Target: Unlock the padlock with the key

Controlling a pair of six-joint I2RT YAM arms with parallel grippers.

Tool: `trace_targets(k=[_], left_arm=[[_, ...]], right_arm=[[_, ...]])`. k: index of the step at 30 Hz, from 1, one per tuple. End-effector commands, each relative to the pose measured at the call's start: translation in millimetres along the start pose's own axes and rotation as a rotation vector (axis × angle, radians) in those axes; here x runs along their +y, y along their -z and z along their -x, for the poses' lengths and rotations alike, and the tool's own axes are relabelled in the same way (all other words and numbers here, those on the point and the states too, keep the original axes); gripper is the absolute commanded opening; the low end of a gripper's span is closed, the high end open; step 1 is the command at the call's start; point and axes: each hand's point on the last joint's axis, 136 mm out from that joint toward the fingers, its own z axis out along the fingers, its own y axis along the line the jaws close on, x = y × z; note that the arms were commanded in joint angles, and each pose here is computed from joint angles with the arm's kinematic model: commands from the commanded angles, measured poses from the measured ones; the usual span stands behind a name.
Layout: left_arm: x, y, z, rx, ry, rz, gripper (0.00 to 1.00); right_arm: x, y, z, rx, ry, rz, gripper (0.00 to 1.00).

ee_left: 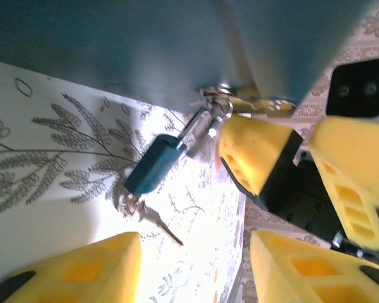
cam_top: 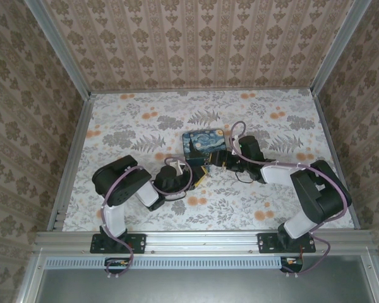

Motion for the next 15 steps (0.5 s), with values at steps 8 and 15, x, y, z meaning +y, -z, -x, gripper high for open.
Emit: trace_targets(k=[8, 15], left_arm=[[-29, 11, 7, -0.01, -0.05, -0.062, 0.61], [-43, 14, 23, -0.027, -0.081, -0.06, 0.65]], right_arm=[[11, -7, 31, -0.053, -0.001, 0.031, 0.7], [15, -2, 33, -0.056, -0.002, 0.047, 0.69]])
